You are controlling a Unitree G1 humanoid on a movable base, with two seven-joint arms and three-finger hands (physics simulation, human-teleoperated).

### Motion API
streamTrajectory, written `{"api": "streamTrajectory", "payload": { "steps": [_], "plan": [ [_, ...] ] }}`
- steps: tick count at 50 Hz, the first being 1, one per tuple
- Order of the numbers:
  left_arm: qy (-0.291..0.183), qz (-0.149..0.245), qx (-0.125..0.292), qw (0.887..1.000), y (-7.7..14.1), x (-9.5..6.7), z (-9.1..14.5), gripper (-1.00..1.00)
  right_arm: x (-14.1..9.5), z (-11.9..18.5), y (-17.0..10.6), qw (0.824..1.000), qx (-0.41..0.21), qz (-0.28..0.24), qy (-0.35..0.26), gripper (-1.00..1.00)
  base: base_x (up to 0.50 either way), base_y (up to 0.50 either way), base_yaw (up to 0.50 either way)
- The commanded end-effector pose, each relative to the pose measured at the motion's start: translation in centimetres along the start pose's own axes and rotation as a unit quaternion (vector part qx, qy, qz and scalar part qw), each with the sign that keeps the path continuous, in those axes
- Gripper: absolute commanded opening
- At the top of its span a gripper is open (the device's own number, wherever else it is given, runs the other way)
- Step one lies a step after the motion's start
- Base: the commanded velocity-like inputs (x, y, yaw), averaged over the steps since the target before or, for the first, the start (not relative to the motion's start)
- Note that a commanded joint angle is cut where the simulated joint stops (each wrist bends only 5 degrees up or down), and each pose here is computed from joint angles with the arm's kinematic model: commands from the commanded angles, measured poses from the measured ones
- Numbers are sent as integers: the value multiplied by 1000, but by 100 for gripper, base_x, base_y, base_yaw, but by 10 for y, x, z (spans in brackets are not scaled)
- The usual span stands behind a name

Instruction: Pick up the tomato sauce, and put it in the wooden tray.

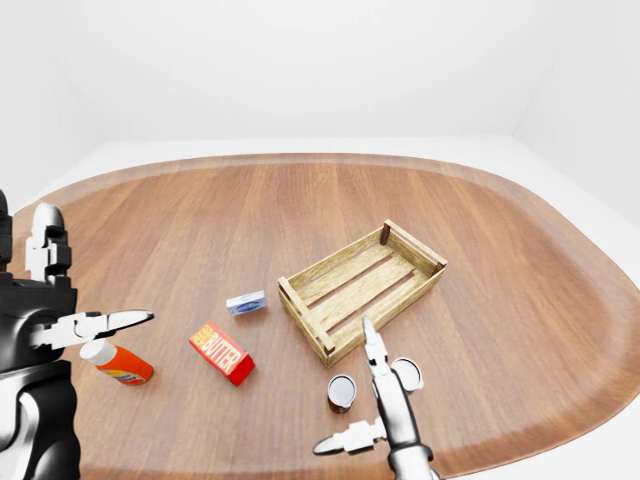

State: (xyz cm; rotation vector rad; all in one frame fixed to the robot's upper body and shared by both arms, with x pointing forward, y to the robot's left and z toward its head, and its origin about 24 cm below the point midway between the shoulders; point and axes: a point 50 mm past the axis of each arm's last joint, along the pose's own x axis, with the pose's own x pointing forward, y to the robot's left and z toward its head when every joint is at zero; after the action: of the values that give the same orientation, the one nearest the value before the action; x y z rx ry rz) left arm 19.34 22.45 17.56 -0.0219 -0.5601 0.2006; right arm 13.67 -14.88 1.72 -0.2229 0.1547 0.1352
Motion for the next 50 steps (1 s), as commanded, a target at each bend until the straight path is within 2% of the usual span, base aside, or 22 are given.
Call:
{"api": "streamTrajectory", "payload": {
  "steps": [1,50],
  "plan": [
    [3,-1,1,1000,-1,0,-2,100,3,-9,-2,1000,0,-3,17,100,0,0,0],
    [-1,-1,1,1000,0,0,0,100,8,-27,-1,999,2,-4,52,100,0,0,0]
  ]
}}
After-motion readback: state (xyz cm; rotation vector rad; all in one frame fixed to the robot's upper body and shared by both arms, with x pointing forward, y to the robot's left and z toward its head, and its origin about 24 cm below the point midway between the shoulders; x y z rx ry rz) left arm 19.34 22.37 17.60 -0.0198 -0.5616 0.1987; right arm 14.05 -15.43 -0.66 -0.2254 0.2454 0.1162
